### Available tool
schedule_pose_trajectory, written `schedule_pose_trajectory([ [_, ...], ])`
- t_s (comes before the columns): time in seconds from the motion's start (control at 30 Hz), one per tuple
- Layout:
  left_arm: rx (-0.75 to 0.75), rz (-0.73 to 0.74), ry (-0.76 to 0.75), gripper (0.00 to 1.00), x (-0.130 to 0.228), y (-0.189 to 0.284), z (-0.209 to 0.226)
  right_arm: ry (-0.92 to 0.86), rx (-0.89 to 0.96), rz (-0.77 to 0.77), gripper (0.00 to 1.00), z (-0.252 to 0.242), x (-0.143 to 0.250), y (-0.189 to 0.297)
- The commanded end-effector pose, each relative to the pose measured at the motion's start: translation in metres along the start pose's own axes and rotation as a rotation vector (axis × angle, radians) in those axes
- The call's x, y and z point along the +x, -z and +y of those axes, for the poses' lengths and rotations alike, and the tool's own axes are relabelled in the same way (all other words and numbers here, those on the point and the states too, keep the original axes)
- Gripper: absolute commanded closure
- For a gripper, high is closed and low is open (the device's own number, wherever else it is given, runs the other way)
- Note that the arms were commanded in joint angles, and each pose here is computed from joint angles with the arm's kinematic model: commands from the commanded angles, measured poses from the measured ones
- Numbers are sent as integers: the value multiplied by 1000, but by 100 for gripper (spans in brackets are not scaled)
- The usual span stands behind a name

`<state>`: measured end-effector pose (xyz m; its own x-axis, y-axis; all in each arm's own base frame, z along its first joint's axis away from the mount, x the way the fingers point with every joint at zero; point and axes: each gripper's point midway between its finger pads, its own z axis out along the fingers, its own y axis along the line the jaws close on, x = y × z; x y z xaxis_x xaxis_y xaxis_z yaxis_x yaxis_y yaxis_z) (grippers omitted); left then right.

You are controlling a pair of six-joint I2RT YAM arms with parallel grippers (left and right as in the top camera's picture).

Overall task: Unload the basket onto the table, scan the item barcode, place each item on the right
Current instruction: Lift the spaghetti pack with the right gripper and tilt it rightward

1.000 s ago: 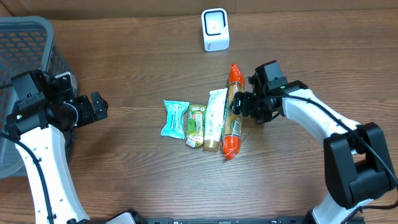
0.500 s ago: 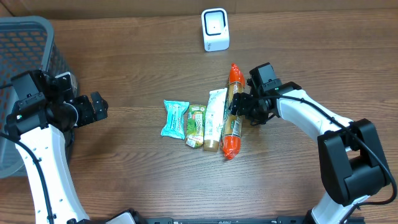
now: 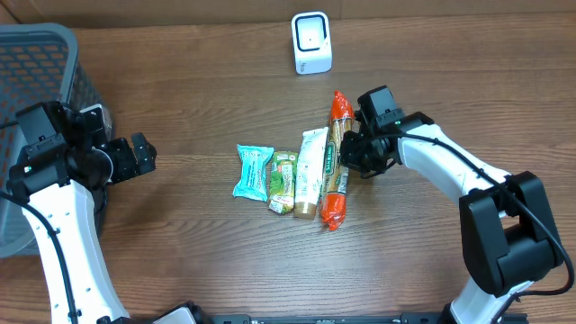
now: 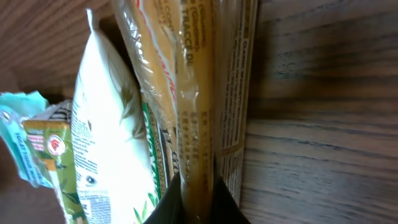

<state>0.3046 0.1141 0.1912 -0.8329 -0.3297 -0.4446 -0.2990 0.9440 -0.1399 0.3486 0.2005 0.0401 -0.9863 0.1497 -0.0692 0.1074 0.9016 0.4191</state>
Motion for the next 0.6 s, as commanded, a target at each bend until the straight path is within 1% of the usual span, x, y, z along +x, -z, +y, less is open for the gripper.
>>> schedule_pose_trajectory([
  [0.0, -4, -6, 23, 0, -3, 1, 2, 114, 103, -90, 96, 5, -25, 35],
  [0.13, -4, -6, 23, 0, -3, 1, 2, 104, 335, -152, 96, -22, -36, 72],
  [0.17, -4, -6, 23, 0, -3, 1, 2, 109, 441, -168, 96, -33, -37, 87],
  [0.2, -4, -6, 23, 1, -3, 1, 2, 114, 481, -173, 96, -37, -37, 91],
  [0.27, -4, -6, 23, 0, -3, 1, 2, 124, 518, -167, 96, -42, -33, 89],
  [0.4, -4, -6, 23, 1, -3, 1, 2, 156, 513, -141, 96, -38, -26, 65],
  [0.47, -4, -6, 23, 0, -3, 1, 2, 181, 480, -106, 87, -28, -18, 46],
  [0.57, -4, -6, 23, 0, -3, 1, 2, 271, 428, -20, 58, -10, 3, 23],
])
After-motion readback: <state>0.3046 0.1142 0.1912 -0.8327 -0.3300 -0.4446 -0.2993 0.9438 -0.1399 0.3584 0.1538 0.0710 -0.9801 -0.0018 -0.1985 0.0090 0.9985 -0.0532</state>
